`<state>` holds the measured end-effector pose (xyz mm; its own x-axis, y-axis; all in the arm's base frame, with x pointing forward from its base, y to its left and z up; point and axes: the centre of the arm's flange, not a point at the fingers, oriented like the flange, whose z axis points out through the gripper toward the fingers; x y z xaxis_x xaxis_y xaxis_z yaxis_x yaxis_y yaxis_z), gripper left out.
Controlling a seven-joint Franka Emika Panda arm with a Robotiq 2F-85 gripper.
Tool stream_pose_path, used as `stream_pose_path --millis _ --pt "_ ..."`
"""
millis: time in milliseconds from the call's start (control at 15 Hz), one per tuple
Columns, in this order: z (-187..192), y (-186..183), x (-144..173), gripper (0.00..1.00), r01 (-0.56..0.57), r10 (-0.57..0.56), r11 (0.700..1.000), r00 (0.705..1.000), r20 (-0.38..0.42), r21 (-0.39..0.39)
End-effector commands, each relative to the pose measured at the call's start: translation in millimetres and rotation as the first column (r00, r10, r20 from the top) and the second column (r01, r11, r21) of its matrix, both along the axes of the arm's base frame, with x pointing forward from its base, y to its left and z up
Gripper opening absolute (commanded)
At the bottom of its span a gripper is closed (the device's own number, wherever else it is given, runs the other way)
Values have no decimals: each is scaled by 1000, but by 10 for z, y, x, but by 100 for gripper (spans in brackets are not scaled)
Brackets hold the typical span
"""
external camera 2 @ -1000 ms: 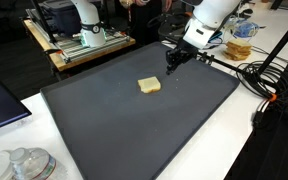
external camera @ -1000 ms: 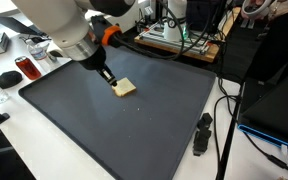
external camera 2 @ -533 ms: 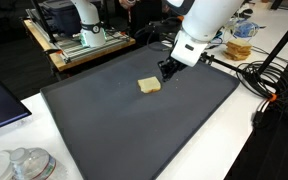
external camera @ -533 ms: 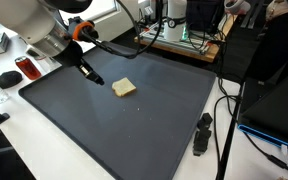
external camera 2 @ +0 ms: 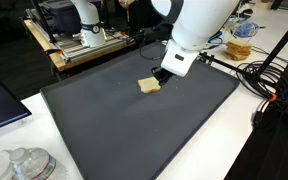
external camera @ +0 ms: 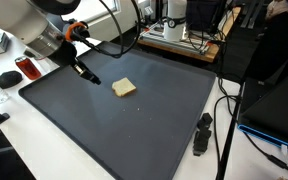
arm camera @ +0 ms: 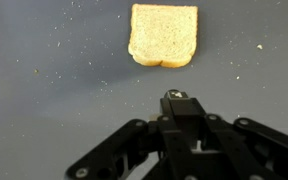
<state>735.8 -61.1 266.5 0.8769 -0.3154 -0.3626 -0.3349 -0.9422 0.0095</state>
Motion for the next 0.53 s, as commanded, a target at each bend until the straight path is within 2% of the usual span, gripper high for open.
stream_pose_path --millis 0,67,267,467 --pt "-1 19 1 22 -2 2 1000 1000 0 0" --pt "-24 -8 -7 5 -1 1 1000 1000 6 3" --pt "-187 -317 -143 5 -3 2 997 1000 15 78" --pt "-323 -694 -443 5 -10 4 988 999 40 155"
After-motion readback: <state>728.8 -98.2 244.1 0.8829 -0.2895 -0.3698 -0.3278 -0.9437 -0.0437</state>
